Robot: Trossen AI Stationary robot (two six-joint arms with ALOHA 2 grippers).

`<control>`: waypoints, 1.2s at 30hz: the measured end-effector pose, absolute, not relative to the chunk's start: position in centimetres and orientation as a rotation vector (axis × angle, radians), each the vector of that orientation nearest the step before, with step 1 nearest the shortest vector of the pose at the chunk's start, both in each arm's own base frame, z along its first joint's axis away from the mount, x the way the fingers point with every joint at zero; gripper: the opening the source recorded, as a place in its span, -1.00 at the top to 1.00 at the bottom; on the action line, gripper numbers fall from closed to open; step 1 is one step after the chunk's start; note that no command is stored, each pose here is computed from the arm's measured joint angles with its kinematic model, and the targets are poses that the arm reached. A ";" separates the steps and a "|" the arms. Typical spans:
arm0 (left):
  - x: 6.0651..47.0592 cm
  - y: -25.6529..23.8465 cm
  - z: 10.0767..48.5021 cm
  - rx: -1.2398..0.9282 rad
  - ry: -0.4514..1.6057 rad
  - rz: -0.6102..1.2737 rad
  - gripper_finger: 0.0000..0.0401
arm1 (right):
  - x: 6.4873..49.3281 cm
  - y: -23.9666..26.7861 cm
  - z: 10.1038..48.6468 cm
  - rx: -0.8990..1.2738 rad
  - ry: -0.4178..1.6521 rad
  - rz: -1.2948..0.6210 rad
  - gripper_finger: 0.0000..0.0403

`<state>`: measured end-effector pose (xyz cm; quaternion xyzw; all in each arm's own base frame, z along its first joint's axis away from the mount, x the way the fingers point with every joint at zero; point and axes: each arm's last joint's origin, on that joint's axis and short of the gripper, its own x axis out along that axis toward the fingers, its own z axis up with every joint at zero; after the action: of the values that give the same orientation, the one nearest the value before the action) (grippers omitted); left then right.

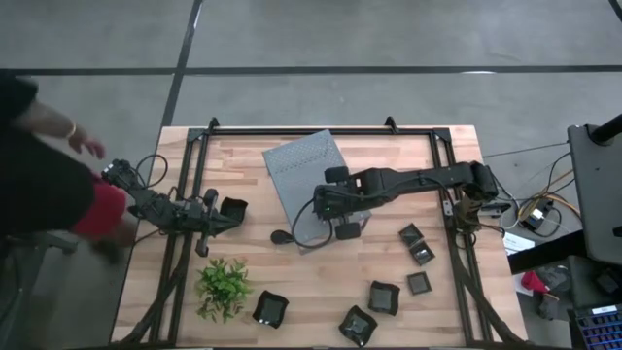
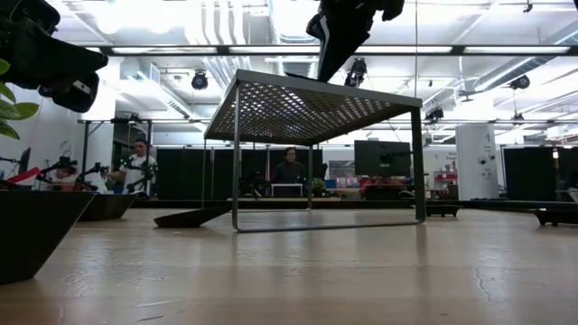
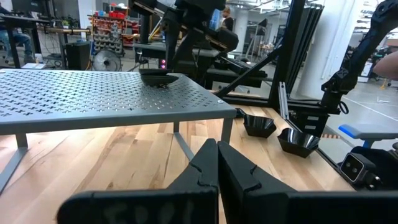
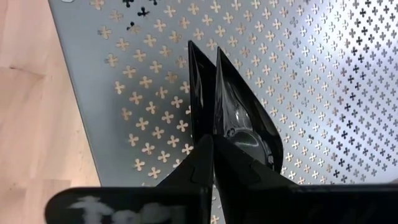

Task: Pick & Place Mini shaped plates
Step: Stack the drop-shaped plate on top of the drop-shaped plate on the shelf, then put the square plate on the shelf

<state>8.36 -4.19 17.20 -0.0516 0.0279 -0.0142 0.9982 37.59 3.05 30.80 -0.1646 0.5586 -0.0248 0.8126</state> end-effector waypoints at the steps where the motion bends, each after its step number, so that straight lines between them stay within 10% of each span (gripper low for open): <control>1: 8.4 -4.2 17.2 -0.103 0.056 -0.028 1.00 | 37.6 3.1 30.8 -0.354 1.191 -0.049 0.94; 36: 8.4 -4.2 17.2 -0.104 0.055 -0.028 1.00 | 32.5 10.8 34.0 -0.366 1.129 0.081 0.68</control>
<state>8.36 -4.18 17.21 -0.0519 0.0277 -0.0139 0.9982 32.54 10.83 33.96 -0.1725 0.5318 0.0383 0.8282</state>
